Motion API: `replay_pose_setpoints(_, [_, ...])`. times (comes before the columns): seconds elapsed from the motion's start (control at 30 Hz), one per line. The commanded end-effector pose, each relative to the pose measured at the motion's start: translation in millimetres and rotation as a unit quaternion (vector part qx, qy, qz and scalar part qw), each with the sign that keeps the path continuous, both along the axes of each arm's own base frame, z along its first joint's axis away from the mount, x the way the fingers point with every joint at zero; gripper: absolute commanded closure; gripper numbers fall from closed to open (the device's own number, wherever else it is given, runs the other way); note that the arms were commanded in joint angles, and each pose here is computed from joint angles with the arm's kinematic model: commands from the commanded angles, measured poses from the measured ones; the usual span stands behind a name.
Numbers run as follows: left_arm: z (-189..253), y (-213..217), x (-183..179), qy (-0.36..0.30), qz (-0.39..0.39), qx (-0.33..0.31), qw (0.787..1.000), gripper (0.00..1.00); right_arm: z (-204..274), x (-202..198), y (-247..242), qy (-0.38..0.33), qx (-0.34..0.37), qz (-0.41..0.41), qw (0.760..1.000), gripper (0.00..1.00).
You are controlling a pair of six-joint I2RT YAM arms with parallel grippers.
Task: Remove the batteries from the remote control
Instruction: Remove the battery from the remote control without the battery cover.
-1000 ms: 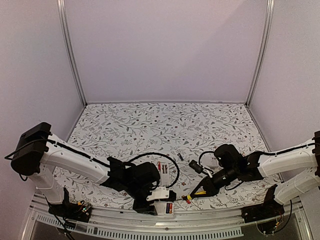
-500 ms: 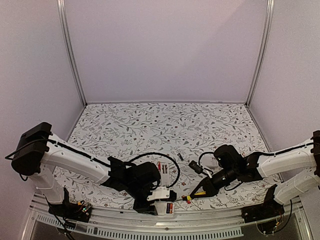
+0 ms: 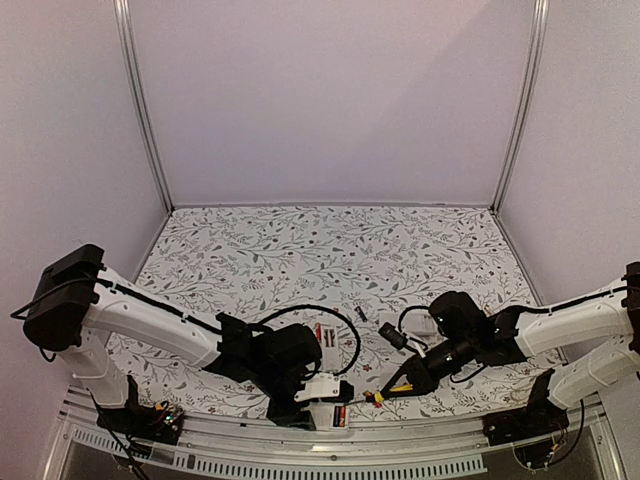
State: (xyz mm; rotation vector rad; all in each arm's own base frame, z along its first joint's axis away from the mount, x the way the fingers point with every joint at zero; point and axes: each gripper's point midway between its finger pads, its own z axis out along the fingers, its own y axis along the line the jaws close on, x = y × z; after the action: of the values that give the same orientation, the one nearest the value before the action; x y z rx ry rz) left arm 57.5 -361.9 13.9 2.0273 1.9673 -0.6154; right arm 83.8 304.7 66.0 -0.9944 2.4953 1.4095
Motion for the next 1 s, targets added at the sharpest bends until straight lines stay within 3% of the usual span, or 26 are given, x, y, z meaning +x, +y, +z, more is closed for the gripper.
replay_pose_setpoints(0.0, [-19, 9, 5, -0.001, 0.008, 0.031, 0.999, 0.73, 2, -4, -1, 0.006, 0.009, 0.004, 1.0, 1.0])
replay_pose_setpoints(0.53, [-20, 9, 9, -0.002, 0.015, 0.035, 0.999, 0.74, 1, -25, -1, 0.053, 0.018, 0.058, 0.997, 1.0])
replay_pose_setpoints(0.97, [-22, 10, 28, -0.015, 0.048, 0.044, 0.998, 0.74, 30, -39, 4, 0.08, 0.054, 0.084, 0.992, 1.0])
